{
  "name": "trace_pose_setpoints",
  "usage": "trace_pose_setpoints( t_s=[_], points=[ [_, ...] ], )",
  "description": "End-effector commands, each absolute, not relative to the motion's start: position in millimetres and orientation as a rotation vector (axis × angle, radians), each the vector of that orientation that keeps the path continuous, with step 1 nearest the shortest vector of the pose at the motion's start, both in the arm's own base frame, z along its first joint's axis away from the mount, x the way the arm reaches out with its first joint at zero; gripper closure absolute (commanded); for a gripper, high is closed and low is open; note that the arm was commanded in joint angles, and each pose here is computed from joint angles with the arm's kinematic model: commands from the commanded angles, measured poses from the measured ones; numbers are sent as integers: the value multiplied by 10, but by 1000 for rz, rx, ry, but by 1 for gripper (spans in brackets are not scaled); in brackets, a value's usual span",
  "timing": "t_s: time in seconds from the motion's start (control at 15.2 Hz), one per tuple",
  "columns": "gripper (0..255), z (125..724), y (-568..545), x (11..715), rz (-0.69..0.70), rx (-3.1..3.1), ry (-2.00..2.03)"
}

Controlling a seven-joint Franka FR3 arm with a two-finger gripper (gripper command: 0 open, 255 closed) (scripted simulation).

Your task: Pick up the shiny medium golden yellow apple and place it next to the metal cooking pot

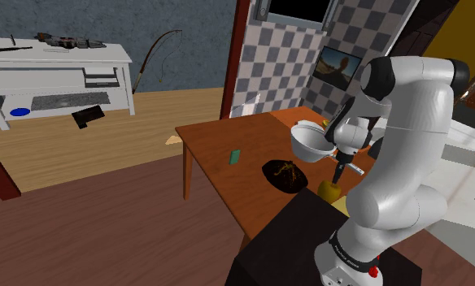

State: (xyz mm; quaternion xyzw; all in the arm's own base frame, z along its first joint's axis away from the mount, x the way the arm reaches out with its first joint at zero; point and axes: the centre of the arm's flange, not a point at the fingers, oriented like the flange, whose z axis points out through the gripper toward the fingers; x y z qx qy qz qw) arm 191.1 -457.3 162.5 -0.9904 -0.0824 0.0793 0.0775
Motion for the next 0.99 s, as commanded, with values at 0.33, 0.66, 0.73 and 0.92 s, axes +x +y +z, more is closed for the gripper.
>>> trace_pose_setpoints(
  t_s=[0.33,0.66,0.73,0.92],
  points=[
    [0,1882,-4611,1956,238,-2967,-247],
    [0,2113,-4644,1996,238,-2967,-247],
    [0,2113,-4644,1996,238,-2967,-247],
    [0,2113,-4644,1996,238,-2967,-247]
  ],
)
